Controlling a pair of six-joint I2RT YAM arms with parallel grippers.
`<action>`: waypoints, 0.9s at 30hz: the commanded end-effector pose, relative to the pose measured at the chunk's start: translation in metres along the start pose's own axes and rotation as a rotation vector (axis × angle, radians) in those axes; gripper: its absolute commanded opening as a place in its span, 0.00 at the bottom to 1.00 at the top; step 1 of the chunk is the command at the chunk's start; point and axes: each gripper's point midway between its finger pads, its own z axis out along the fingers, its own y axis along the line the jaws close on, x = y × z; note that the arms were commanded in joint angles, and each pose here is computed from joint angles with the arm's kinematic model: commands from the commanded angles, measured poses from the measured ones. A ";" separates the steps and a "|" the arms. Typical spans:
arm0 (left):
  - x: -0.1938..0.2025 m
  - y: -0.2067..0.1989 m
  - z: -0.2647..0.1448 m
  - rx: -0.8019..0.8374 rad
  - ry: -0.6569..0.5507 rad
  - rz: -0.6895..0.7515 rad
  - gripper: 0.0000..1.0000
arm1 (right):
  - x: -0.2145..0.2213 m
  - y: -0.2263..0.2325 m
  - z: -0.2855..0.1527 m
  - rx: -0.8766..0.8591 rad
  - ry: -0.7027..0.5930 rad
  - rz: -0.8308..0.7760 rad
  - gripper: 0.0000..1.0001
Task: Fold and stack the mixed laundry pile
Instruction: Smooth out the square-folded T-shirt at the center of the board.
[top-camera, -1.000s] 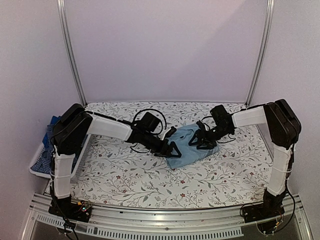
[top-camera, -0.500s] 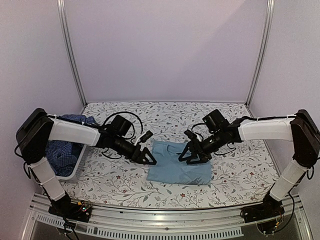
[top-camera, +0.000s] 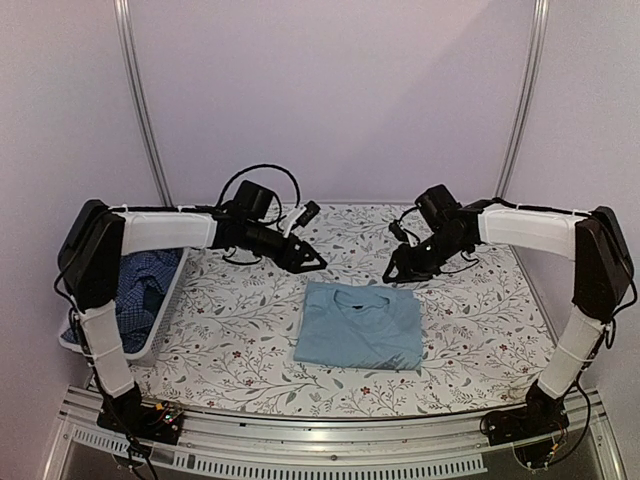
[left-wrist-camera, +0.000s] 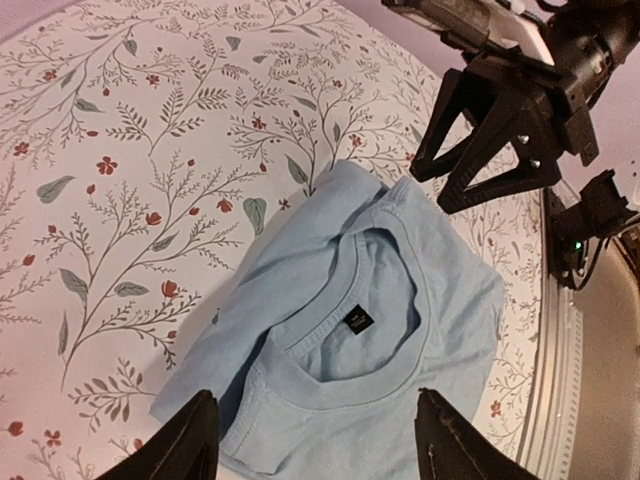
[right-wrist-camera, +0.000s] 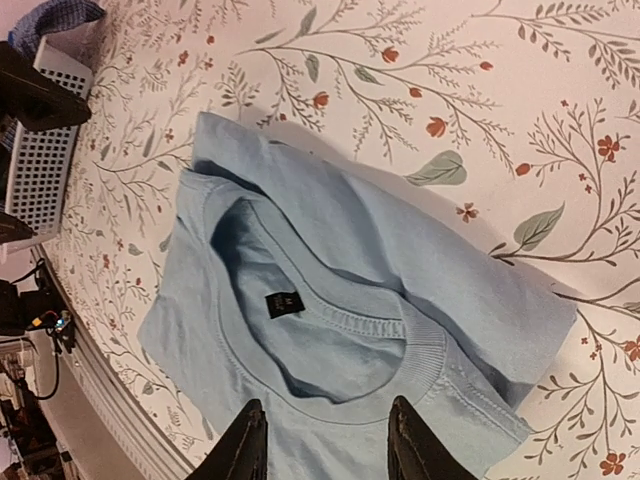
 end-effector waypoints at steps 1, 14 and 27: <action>0.028 0.016 0.029 0.014 0.110 0.080 0.63 | 0.010 -0.032 0.021 0.130 0.082 -0.040 0.39; 0.063 0.021 0.069 0.019 0.236 0.167 0.50 | 0.031 -0.056 0.052 0.168 0.180 -0.040 0.36; 0.056 0.035 0.077 -0.069 0.244 0.207 0.58 | 0.025 -0.063 0.064 0.195 0.185 -0.020 0.39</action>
